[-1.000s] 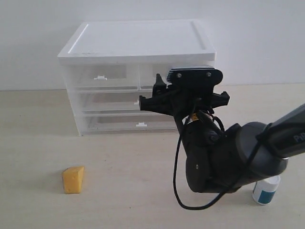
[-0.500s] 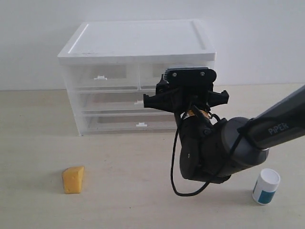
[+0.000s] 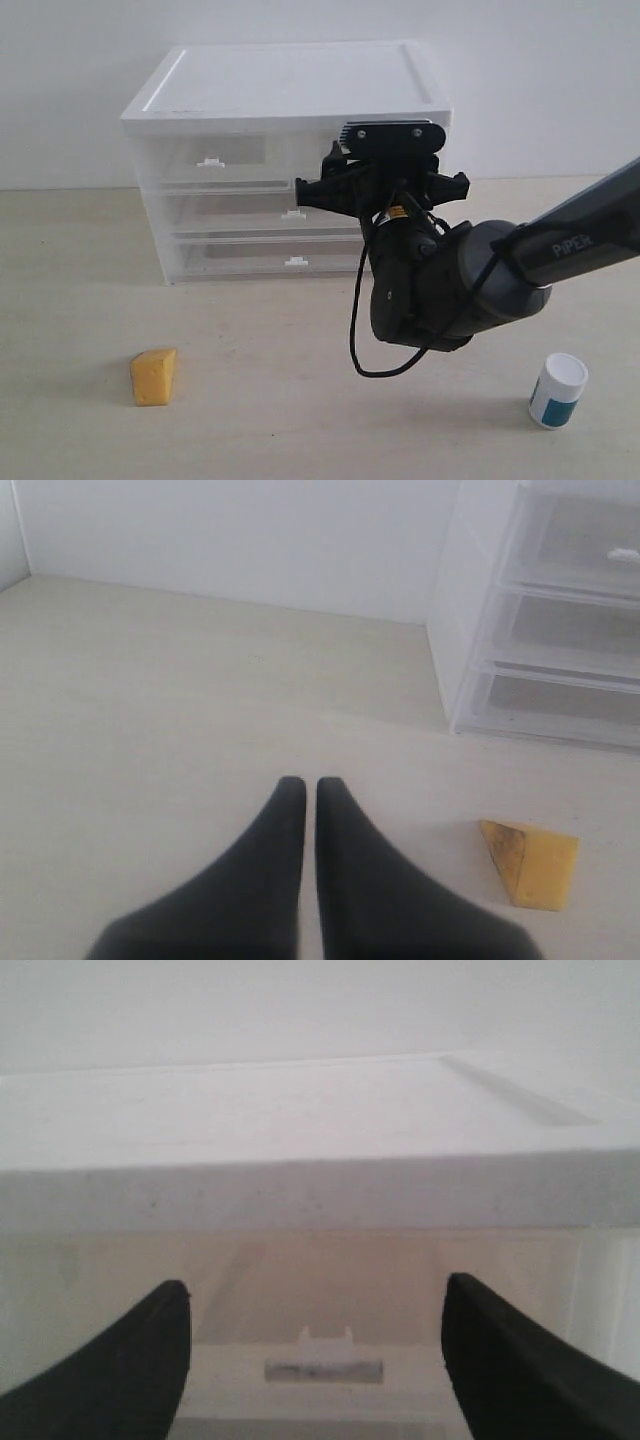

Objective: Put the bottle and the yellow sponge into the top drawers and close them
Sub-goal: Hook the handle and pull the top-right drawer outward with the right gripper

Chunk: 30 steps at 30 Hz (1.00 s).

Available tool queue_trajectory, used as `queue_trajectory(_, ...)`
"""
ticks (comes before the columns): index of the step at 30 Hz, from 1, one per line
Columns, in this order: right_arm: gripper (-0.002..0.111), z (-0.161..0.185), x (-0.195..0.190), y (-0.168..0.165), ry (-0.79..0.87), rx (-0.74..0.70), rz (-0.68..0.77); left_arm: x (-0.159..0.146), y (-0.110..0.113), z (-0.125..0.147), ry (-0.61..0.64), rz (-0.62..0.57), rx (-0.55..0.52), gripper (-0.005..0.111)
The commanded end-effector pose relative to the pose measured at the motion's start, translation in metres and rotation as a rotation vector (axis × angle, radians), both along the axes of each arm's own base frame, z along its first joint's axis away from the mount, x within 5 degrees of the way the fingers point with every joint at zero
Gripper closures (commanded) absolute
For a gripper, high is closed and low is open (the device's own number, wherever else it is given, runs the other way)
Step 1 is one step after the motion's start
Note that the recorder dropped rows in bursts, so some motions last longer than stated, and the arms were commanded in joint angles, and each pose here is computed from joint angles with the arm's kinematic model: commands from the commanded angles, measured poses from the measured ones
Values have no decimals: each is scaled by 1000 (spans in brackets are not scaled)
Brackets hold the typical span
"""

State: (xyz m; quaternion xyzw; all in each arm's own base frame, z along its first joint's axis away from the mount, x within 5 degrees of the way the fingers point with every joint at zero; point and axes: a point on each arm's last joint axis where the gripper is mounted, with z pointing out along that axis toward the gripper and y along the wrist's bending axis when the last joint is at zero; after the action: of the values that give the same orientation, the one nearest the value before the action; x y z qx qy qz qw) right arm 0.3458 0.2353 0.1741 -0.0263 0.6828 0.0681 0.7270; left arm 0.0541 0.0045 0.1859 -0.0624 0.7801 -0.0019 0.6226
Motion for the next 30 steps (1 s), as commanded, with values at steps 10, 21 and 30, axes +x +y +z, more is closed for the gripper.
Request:
queue_trajectory(10, 63, -19, 9, 2, 29, -63, -13, 0, 0, 0, -7, 2, -3, 103)
queue_trajectory(21, 108, -24, 9, -2, 80, -63, -51, 0, 0, 0, -7, 2, -3, 103)
queue_trajectory(30, 108, -32, -3, -12, 124, -93, -57, 0, 0, 0, -7, 2, -3, 103)
